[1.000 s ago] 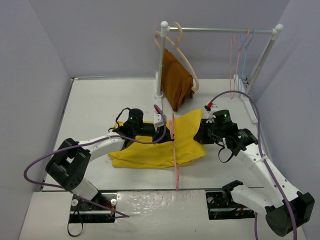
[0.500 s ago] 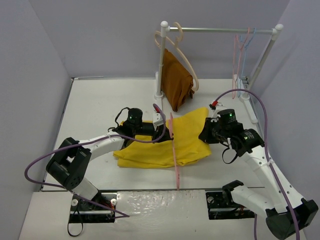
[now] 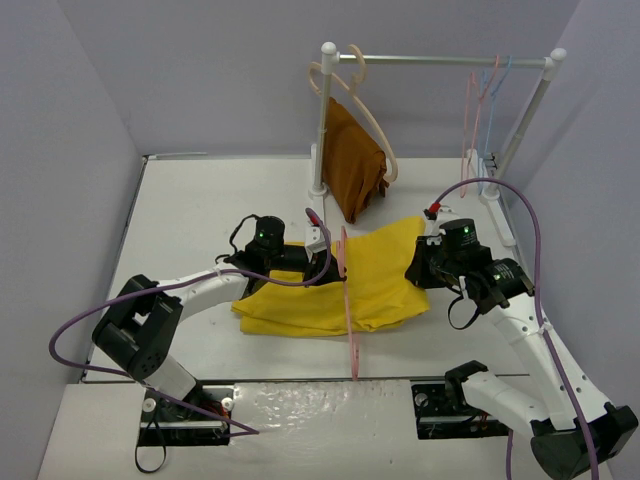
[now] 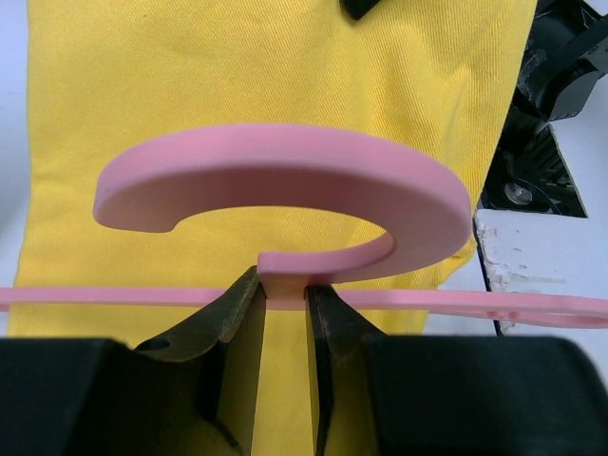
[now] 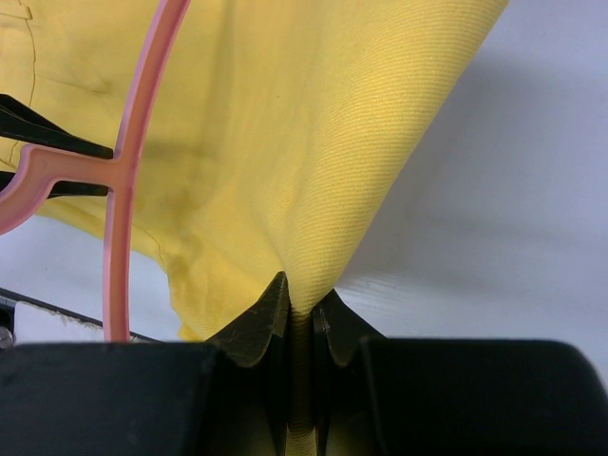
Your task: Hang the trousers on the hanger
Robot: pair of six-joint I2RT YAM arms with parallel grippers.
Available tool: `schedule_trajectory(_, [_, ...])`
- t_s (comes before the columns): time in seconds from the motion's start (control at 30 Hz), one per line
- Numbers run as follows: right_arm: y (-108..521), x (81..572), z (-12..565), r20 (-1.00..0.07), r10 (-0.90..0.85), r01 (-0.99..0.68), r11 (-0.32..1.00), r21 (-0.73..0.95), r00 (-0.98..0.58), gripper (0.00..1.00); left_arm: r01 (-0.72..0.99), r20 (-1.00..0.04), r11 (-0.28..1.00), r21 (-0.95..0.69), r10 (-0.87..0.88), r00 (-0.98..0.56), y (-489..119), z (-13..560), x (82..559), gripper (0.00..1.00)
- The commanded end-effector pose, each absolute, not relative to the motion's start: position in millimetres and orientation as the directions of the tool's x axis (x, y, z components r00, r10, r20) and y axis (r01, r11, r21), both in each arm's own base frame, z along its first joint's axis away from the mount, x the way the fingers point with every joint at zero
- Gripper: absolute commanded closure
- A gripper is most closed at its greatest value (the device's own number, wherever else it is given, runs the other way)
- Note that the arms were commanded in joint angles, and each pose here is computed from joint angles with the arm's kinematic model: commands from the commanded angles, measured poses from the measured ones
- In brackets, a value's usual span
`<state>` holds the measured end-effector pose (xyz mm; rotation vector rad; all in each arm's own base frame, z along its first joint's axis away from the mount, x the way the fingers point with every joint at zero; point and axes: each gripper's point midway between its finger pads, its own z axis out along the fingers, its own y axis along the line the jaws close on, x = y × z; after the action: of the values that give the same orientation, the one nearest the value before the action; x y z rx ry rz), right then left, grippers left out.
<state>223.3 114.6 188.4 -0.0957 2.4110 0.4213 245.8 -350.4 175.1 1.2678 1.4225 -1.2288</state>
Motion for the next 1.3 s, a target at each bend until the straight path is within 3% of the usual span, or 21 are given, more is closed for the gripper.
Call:
schedule_trajectory(0.0, [109.9,241.5,219.2,-0.73,0.05,-0.2,0.947,0.251,-0.681,1.0,0.998,-0.997,-0.062,-0.005,0.083,0.001,-353.9,208.5,249.9,1.0])
schedule_trajectory(0.87, [95.9,237.2,223.6,-0.734,0.052,-0.189,0.952,0.242,-0.678,1.0,0.999,-0.993,-0.036,-0.015,0.117,-0.011,-346.8,194.8,260.2,1.0])
schedule_trajectory(1.27, [80.8,231.1,195.0,-0.699,0.063,-0.114,0.972,0.204,-0.713,1.0,0.999,-0.992,-0.047,0.001,0.127,0.007,-344.5,201.5,258.0,1.0])
